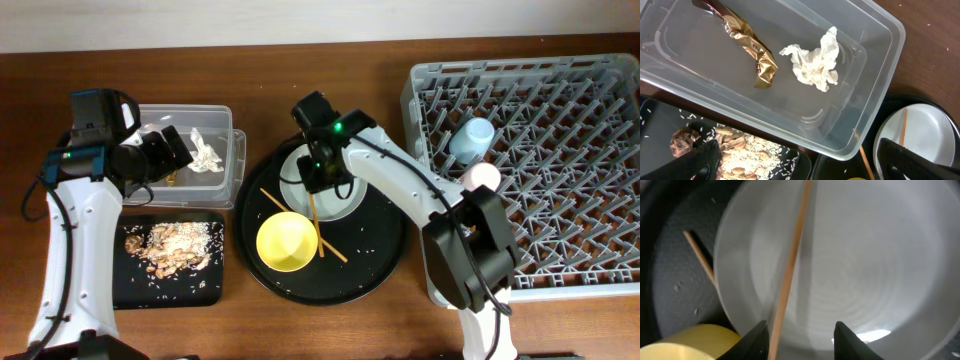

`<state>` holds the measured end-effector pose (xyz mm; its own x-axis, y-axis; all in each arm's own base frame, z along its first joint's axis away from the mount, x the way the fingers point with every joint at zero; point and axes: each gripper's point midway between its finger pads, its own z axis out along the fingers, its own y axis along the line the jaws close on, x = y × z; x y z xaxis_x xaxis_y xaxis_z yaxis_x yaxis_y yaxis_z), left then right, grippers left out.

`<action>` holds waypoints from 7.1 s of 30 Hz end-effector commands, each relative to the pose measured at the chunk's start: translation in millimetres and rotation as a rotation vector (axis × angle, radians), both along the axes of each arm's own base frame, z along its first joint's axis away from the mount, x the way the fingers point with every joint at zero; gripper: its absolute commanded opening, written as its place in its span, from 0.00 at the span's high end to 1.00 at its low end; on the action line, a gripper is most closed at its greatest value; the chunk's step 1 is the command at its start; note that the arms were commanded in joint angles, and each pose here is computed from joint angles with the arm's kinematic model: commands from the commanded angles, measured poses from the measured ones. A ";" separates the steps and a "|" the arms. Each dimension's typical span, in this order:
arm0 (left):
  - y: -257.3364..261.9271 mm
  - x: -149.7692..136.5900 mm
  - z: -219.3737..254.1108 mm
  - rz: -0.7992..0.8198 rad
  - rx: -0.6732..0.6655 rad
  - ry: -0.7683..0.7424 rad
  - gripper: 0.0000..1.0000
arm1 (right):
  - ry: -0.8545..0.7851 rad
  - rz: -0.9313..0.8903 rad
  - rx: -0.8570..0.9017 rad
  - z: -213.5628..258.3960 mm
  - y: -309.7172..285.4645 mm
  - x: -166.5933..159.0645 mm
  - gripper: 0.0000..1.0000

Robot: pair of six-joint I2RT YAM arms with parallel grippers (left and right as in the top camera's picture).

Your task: Sort waste into correct bins and load items into the dishwasher rack

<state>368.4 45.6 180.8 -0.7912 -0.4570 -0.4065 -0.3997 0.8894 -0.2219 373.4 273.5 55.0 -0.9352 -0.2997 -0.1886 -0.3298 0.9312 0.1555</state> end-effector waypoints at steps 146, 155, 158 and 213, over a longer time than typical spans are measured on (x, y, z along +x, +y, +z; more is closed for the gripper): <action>2.5 -1.3 4.3 -0.001 0.015 -0.010 0.00 | 0.005 0.506 -0.016 -45.7 -9.1 -101.4 0.57; 2.5 -1.2 4.3 -0.001 0.015 -0.010 0.01 | 0.041 0.506 -0.033 -63.0 -19.6 -113.8 0.65; 2.6 -1.2 4.3 0.000 0.016 -0.010 0.00 | 0.041 0.506 -0.032 -63.0 -19.4 -113.7 0.67; 2.5 -1.3 4.3 -0.001 0.015 -0.010 0.00 | 0.025 0.068 -0.039 11.6 -18.5 -88.0 0.67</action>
<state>368.3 46.3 180.7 -0.7904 -0.4573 -0.4075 -0.4017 0.8892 -0.2188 285.0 253.2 78.4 -0.8437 -0.5044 -0.1838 -0.5275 0.8425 0.1092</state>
